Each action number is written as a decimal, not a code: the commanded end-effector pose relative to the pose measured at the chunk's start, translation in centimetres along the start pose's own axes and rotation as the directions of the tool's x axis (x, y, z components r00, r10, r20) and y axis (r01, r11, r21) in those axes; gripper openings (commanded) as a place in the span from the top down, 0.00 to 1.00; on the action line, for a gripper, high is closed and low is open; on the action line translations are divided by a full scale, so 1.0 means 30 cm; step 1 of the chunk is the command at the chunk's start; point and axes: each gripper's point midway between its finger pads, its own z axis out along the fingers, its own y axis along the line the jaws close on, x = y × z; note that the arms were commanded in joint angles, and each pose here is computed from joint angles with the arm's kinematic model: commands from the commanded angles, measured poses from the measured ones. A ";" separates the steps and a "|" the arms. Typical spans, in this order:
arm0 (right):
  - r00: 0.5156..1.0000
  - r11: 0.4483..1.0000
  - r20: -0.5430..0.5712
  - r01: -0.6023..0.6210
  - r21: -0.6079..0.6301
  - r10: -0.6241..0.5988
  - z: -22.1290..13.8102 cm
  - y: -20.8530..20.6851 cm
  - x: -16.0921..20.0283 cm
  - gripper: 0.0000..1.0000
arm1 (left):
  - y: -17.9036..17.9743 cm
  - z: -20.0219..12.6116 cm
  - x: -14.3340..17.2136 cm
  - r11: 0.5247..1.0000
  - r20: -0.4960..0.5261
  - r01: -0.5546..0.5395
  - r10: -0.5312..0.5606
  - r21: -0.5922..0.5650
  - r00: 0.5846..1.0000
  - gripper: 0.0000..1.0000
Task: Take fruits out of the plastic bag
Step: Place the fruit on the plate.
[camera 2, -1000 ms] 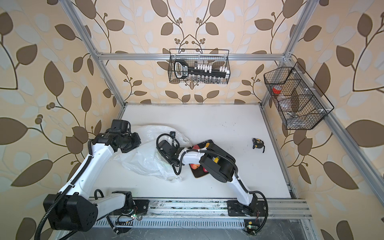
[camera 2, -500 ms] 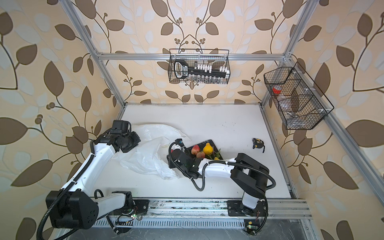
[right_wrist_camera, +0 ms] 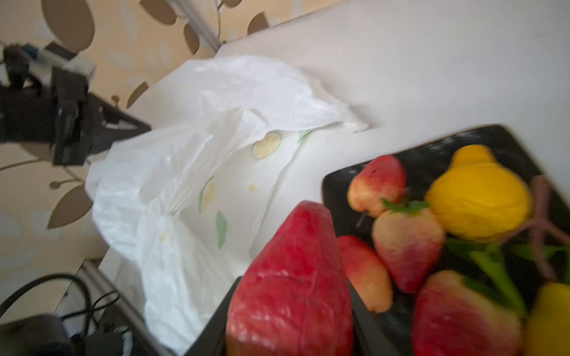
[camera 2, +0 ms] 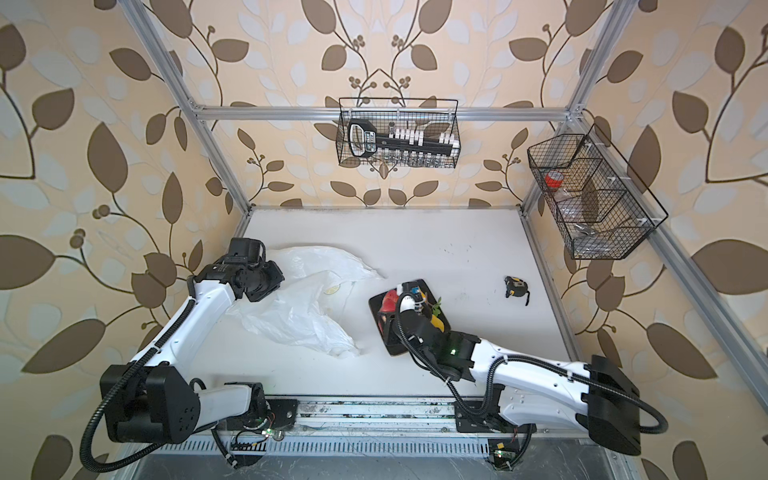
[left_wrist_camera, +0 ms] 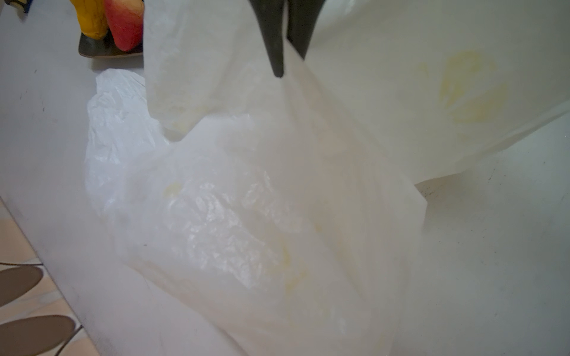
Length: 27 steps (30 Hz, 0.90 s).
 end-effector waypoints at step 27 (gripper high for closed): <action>0.998 0.983 -0.057 -0.021 0.184 0.032 0.118 -0.270 0.006 0.29 | -0.145 0.190 -0.067 0.992 -0.161 -0.122 0.126 0.038 0.979 0.91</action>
